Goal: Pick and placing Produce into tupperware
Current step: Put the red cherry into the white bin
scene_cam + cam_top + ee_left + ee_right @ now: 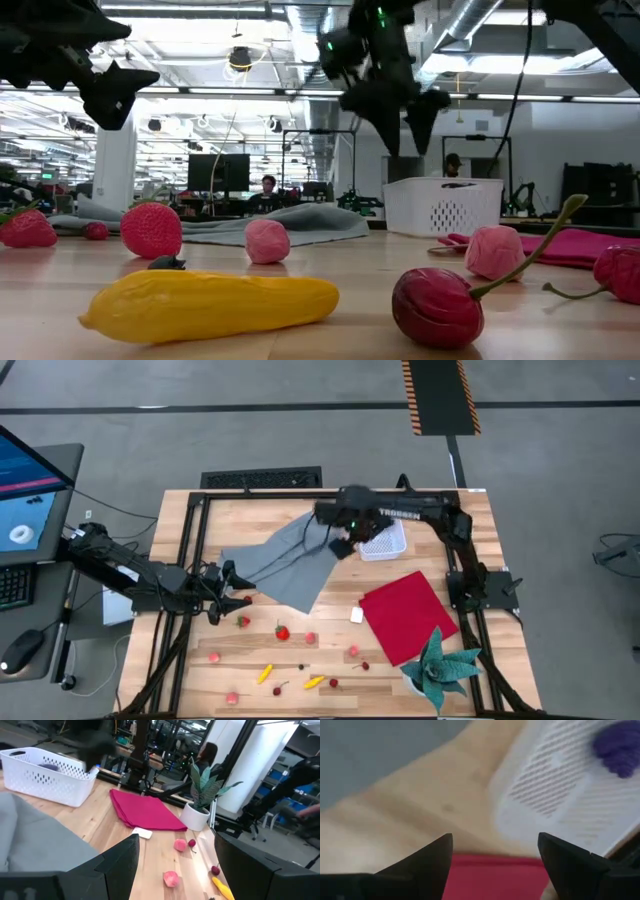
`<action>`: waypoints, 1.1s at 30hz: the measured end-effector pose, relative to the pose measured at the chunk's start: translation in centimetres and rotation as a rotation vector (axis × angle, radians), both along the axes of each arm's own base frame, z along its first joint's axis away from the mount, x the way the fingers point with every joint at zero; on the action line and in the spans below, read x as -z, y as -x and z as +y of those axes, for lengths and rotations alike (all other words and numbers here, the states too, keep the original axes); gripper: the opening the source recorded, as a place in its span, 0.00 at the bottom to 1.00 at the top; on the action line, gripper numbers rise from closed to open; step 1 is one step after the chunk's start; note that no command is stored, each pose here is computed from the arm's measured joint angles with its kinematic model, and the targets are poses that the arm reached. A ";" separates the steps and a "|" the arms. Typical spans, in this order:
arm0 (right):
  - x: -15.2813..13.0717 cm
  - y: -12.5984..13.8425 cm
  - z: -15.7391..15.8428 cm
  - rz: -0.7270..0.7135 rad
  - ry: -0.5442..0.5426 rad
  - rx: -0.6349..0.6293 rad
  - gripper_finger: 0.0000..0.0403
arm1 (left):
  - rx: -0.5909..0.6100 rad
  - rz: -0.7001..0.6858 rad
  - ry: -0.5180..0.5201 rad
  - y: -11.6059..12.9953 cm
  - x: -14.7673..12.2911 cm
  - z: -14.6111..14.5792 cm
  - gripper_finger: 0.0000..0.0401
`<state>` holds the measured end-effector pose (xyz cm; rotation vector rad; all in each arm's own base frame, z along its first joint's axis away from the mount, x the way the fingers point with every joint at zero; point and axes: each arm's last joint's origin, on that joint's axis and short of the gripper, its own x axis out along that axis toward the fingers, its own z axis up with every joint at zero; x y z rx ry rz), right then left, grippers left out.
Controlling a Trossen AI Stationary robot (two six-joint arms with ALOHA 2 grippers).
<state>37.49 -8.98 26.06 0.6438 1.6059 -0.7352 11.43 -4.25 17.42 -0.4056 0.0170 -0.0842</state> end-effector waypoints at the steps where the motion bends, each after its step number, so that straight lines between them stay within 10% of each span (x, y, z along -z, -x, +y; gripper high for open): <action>1: -0.3 -0.4 1.3 -0.019 0.005 -0.034 0.78 | 0.000 0.002 -0.001 0.0 0.0 0.0 0.62; 14: -2.3 -3.0 20.8 -0.430 0.147 -0.521 0.78 | 0.093 -0.095 0.011 0.1 -0.9 -0.2 0.62; 25: -3.3 2.4 33.3 -0.652 0.703 -0.730 0.78 | 0.072 -0.141 0.000 0.1 -1.4 -0.2 0.62; 33: -5.5 7.3 36.0 -0.745 0.847 -0.722 0.78 | 0.067 -0.171 -0.030 0.2 -1.7 -0.2 0.62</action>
